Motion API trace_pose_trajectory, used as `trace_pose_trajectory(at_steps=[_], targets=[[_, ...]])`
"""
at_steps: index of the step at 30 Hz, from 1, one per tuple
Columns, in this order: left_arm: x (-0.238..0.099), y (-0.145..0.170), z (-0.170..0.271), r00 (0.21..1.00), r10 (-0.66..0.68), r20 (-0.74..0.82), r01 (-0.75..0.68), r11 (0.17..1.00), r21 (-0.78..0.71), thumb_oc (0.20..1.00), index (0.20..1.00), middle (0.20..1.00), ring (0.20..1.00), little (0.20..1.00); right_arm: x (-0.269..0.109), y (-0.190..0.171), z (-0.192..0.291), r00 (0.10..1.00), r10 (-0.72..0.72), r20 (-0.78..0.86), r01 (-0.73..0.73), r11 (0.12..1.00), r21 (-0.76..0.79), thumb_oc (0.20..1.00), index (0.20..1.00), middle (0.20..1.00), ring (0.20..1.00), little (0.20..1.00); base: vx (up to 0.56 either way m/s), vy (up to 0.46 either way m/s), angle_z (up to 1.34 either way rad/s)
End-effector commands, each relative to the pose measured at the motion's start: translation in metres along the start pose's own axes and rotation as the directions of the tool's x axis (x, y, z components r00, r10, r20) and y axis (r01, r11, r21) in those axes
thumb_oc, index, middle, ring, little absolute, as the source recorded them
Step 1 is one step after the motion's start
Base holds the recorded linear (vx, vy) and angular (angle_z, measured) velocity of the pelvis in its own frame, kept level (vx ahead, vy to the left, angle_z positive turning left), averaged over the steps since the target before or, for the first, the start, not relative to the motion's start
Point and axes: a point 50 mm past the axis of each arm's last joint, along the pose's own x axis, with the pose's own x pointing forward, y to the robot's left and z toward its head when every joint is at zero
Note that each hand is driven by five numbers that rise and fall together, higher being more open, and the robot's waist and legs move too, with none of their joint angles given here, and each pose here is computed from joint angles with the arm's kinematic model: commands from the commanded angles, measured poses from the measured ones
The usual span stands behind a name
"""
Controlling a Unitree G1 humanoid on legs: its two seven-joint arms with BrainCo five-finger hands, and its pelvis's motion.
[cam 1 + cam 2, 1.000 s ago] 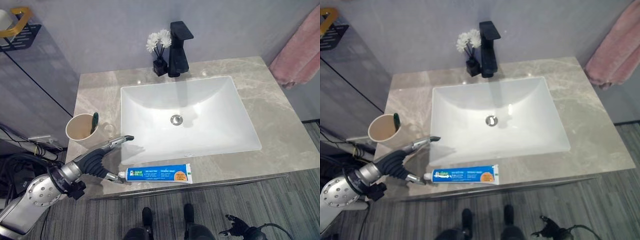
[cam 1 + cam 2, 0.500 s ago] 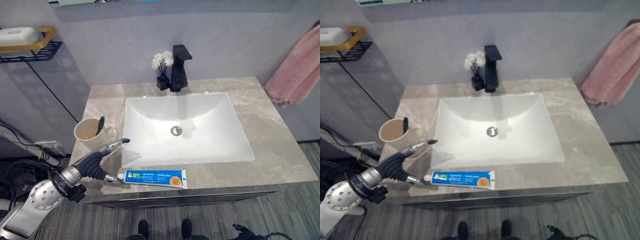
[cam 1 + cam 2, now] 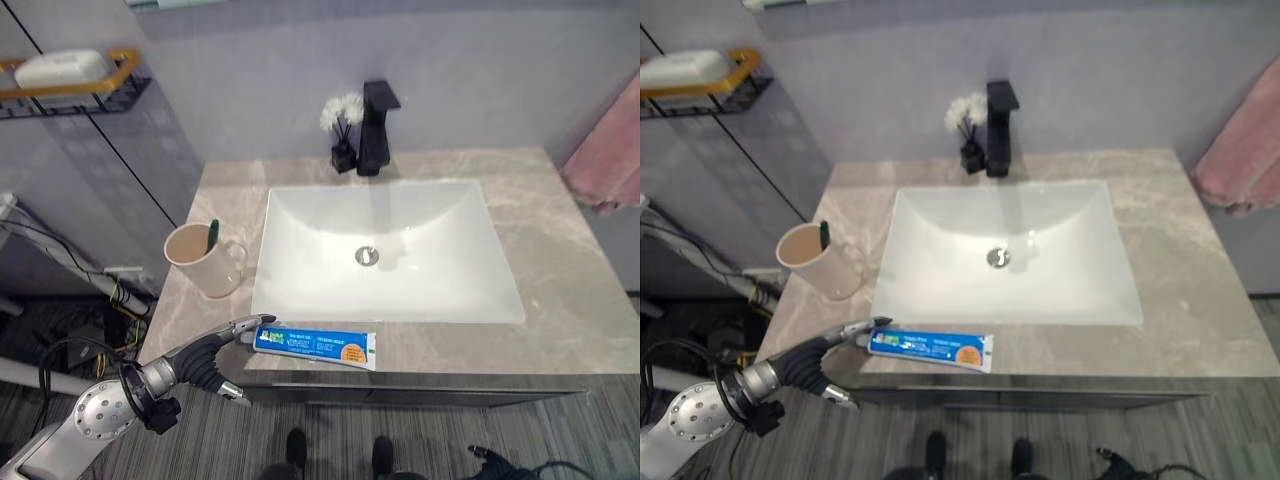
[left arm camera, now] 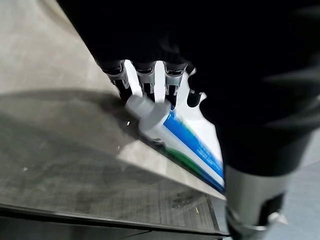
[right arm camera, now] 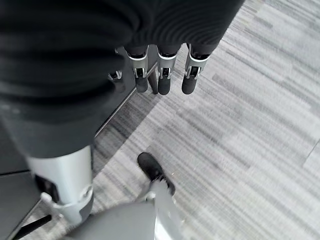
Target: Put brush and paste in cup on sink, flatten towel.
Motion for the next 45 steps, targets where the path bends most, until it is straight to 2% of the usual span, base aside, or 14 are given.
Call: trace_pose_trajectory(at_steps=[1,9,13,17,21,24,26,28,29,32,36,38,45], targets=[[0.002,0.014,0.014,0.996,0.046,0.071,-0.048,0.998,0.033,1.0,1.0,1.0,1.0,1.0,0.004,-0.023,0.021,0.996,-0.065,0.062,0.065,0.998,-0.011,1.0,1.0,1.0,1.0,1.0,-0.06,-0.02,0.1],[0.001,0.013,0.016,0.997,0.012,0.077,-0.014,1.0,0.024,1.0,1.0,1.0,1.0,1.0,0.0,-0.005,-0.003,0.999,-0.033,-0.02,0.032,0.999,-0.035,1.0,1.0,1.0,1.0,1.0,-0.05,0.045,0.27],[0.001,0.012,0.017,0.997,0.002,0.078,-0.006,0.999,0.045,1.0,1.0,1.0,1.0,1.0,0.001,-0.005,0.008,0.999,-0.021,0.027,0.022,0.998,-0.064,1.0,1.0,1.0,1.0,1.0,-0.02,0.135,-0.05],[-0.002,0.012,0.019,0.997,-0.032,0.069,0.024,0.994,0.108,1.0,1.0,1.0,1.0,1.0,0.002,-0.007,0.02,0.997,0.013,0.074,0.004,0.975,-0.223,1.0,1.0,1.0,1.0,1.0,-0.06,0.09,-0.31],[-0.005,0.008,0.022,0.994,-0.092,0.052,0.081,0.979,0.188,1.0,1.0,1.0,1.0,1.0,0.001,-0.008,0.014,0.999,0.005,0.052,0.006,0.977,-0.215,1.0,1.0,1.0,1.0,1.0,-0.01,0.061,-0.05],[-0.005,0.003,0.022,0.993,-0.1,0.06,0.088,0.979,0.184,1.0,1.0,1.0,1.0,1.0,0.003,-0.01,0.016,0.999,-0.004,0.051,0.016,0.972,-0.236,1.0,1.0,1.0,1.0,1.0,0.0,0.045,-0.18],[-0.003,0.001,0.021,0.994,-0.089,0.07,0.077,0.985,0.154,1.0,1.0,1.0,1.0,1.0,0.003,-0.017,0.016,0.998,-0.041,0.048,0.05,0.979,-0.197,1.0,1.0,1.0,1.0,1.0,-0.04,0.064,-0.14],[0.001,-0.001,0.022,0.991,-0.098,0.089,0.083,0.985,0.151,1.0,1.0,1.0,1.0,1.0,0.002,-0.022,0.013,0.994,-0.103,0.033,0.105,0.993,-0.058,1.0,1.0,1.0,1.0,1.0,-0.05,0.084,-0.03],[0.003,-0.001,0.022,0.991,-0.1,0.091,0.085,0.985,0.153,1.0,1.0,1.0,1.0,1.0,0.002,-0.022,0.012,0.994,-0.105,0.032,0.107,0.993,-0.053,1.0,1.0,1.0,1.0,1.0,-0.05,0.104,0.0],[0.012,0.001,0.028,0.983,-0.137,0.122,0.11,0.971,0.211,1.0,1.0,1.0,1.0,1.0,0.001,-0.012,0.015,0.991,-0.117,0.067,0.111,0.991,0.077,1.0,1.0,1.0,1.0,1.0,-0.13,0.16,-0.04],[0.024,0.005,0.024,0.982,-0.131,0.135,0.099,0.97,0.224,1.0,1.0,1.0,1.0,1.0,-0.004,-0.004,0.023,0.984,-0.103,0.147,0.095,0.994,0.06,1.0,1.0,1.0,1.0,1.0,-0.27,0.165,-0.38],[0.024,0.005,0.024,0.984,-0.121,0.129,0.088,0.968,0.237,1.0,1.0,1.0,1.0,1.0,-0.004,-0.011,0.019,0.984,-0.131,0.122,0.126,0.991,0.05,1.0,1.0,1.0,1.0,1.0,-0.26,0.17,-0.5],[0.025,-0.003,0.012,0.99,-0.097,0.098,0.08,0.983,0.168,1.0,1.0,1.0,1.0,1.0,-0.008,0.004,-0.024,0.994,-0.092,-0.06,0.096,0.993,0.07,1.0,1.0,1.0,1.0,1.0,-0.05,-0.126,-0.44]])
